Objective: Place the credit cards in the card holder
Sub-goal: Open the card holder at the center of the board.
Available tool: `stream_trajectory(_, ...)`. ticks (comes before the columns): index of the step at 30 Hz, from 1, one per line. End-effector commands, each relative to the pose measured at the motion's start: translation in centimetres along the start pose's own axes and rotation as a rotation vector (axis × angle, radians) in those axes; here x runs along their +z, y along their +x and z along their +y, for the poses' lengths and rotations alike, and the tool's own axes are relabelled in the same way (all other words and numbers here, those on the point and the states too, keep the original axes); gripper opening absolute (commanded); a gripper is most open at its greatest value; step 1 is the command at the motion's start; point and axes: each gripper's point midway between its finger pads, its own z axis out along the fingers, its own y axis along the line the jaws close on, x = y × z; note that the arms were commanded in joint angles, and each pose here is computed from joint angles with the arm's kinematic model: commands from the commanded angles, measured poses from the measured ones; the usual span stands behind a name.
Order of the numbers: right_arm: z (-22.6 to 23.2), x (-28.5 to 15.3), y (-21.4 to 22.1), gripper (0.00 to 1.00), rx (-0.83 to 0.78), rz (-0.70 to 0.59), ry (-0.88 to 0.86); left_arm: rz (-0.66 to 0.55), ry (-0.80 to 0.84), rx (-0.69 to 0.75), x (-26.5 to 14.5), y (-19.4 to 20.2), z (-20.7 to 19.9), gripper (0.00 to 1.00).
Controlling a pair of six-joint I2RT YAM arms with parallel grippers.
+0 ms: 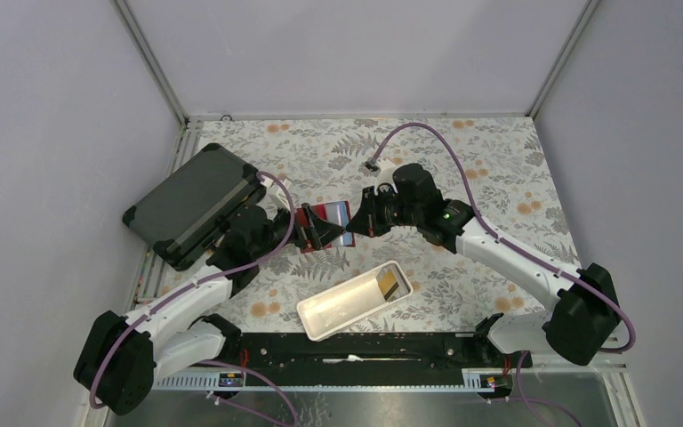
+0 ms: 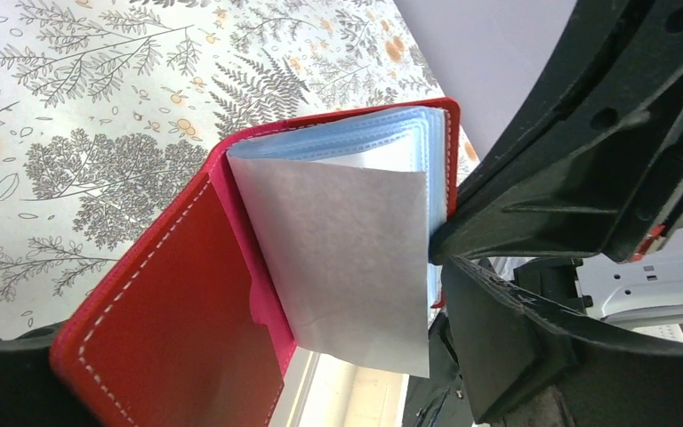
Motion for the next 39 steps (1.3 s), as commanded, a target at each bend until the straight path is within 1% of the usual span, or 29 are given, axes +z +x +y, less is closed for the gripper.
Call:
stream_trajectory(1,1.3,0.0,-1.8,0.0,-0.051,-0.05,-0.036,-0.038,0.004,0.053,0.6,-1.9,-0.9,0.9)
stream_trajectory(5,1.1,0.0,-1.7,0.0,-0.053,-0.048,-0.023,-0.033,-0.003,0.06,0.5,-1.7,-0.7,0.78)
stream_trajectory(8,1.1,0.0,-1.8,0.0,-0.054,-0.051,-0.021,-0.032,-0.005,0.056,0.5,-1.6,-0.7,0.74)
stream_trajectory(11,1.1,0.0,-1.8,0.0,-0.053,-0.05,-0.019,-0.033,-0.006,0.057,0.4,-1.6,-0.7,0.68)
stream_trajectory(18,0.7,-0.1,-1.7,0.0,-0.053,-0.052,0.0,-0.025,-0.055,0.079,-0.2,-1.4,0.1,0.61)
stream_trajectory(25,0.8,-0.1,-1.7,0.0,-0.053,-0.051,-0.001,-0.032,-0.065,0.081,-0.8,-1.2,0.3,0.55)
stream_trajectory(28,0.7,-0.1,-1.6,0.0,-0.053,-0.049,0.002,-0.039,-0.078,0.081,-1.0,-1.3,0.4,0.47)
stream_trajectory(33,0.5,-0.1,-1.5,0.0,-0.047,-0.047,0.009,-0.047,-0.065,0.091,-1.2,-1.4,0.1,0.28)
stream_trajectory(36,0.7,-0.1,-1.5,0.0,-0.044,-0.048,-0.002,-0.049,-0.031,0.093,-1.2,-1.4,-0.5,0.21)
stream_trajectory(37,0.9,-0.1,-1.5,0.01,-0.044,-0.05,-0.012,-0.051,-0.013,0.093,-1.2,-1.3,-0.8,0.19)
stream_trajectory(39,1.3,-0.1,-1.4,0.11,-0.037,-0.05,-0.04,-0.058,0.019,0.093,-1.2,-1.4,-1.3,0.15)
